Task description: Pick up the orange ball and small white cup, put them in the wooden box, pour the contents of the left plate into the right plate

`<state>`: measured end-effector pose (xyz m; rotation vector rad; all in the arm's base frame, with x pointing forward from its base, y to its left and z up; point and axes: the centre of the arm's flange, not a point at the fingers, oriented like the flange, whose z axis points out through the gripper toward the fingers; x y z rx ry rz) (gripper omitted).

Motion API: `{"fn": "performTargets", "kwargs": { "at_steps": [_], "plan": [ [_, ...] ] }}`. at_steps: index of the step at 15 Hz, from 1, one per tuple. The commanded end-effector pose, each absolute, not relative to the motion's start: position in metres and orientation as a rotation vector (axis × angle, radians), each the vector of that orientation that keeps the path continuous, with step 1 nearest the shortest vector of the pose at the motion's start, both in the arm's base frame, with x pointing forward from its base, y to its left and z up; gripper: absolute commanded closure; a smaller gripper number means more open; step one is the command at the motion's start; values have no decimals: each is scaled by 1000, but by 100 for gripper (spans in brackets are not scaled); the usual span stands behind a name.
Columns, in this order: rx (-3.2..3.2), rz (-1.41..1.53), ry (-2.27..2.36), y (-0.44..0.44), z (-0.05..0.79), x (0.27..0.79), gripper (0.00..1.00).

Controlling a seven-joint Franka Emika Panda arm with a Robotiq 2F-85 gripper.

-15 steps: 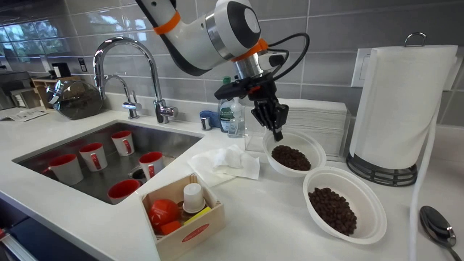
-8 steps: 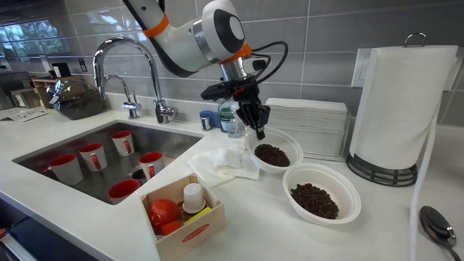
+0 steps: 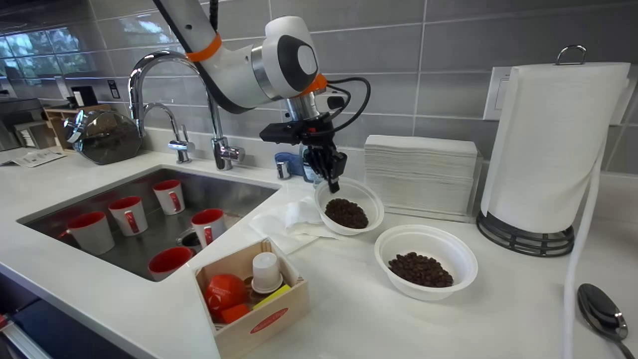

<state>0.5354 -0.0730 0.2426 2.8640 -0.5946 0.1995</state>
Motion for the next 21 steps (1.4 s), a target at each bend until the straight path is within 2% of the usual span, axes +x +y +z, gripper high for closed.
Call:
{"fn": "performTargets", "kwargs": {
  "at_steps": [1,12,21],
  "plan": [
    [2916,281,-594,-71,272,534,100],
    [2883,346,-758,-128,335,468,100],
    [2853,538,-930,-180,359,430,100]
  ]
}}
